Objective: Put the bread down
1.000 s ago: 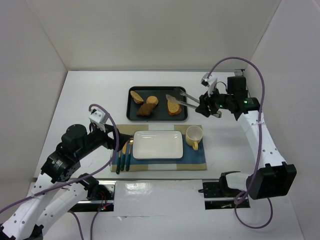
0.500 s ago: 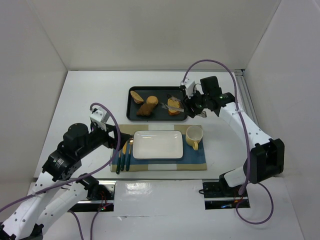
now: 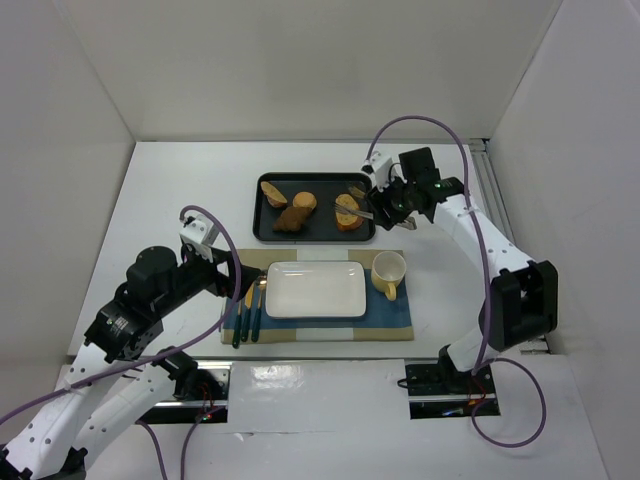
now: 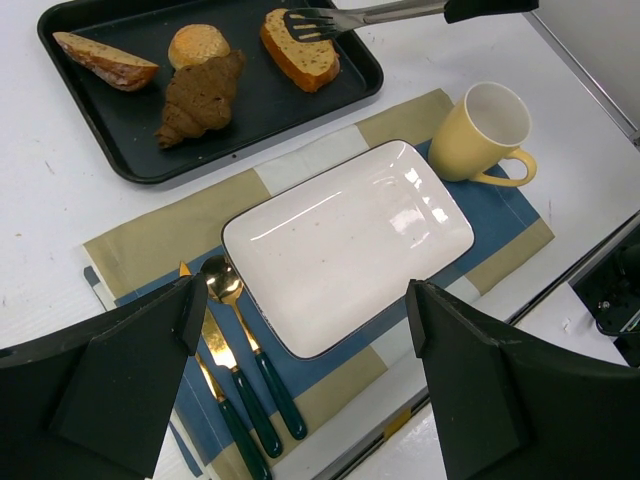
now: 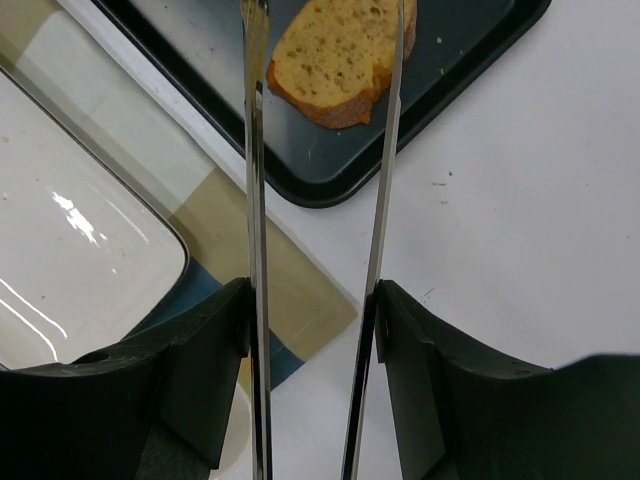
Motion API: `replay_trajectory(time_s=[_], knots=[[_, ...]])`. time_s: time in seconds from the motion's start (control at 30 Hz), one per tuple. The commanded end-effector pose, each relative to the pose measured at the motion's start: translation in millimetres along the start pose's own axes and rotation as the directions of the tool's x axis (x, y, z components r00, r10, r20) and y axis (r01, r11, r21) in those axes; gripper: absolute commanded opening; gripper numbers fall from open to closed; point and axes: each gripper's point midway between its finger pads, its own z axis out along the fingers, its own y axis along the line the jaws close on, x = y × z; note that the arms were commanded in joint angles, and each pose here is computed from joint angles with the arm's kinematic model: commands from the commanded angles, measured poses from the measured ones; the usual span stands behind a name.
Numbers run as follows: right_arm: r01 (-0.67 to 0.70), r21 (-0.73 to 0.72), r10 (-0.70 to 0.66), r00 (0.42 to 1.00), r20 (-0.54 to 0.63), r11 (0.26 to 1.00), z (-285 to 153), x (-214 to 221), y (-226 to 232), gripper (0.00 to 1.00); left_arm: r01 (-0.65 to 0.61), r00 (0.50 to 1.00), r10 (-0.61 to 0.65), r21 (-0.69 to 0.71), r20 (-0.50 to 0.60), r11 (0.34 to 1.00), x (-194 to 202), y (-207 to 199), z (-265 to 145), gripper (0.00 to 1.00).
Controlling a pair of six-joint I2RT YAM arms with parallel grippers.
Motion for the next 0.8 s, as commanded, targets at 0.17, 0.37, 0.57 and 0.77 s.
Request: replay_trajectory(time_s=[0.17,0.37,0.57,0.77], knots=[[-0.057,0.066,0.058,0.998,-0.012,0.996,-6,-5,-34,0.61,0.005,0.999,-0.005,0.002,0.037,1.000,-9,-1,1,1.00],[-0.130,0.048,0.130,0.991,-0.009,0.990,0,4,-45,0.61,0.005,0.999,-0.005,0.002,0.037,1.000,-9,-1,1,1.00],[-0.194,-0.025,0.193,0.981,-0.037,0.981,7,16,-38,0.61,0.005,0.999,-0.005,0.002,0.037,1.000,-9,-1,1,1.00],[-0.249,-0.082,0.245,0.967,-0.065,0.965,13,21,-35,0.61,0.005,0.999,-0.005,0.002,0.037,1.000,-9,-1,1,1.00]])
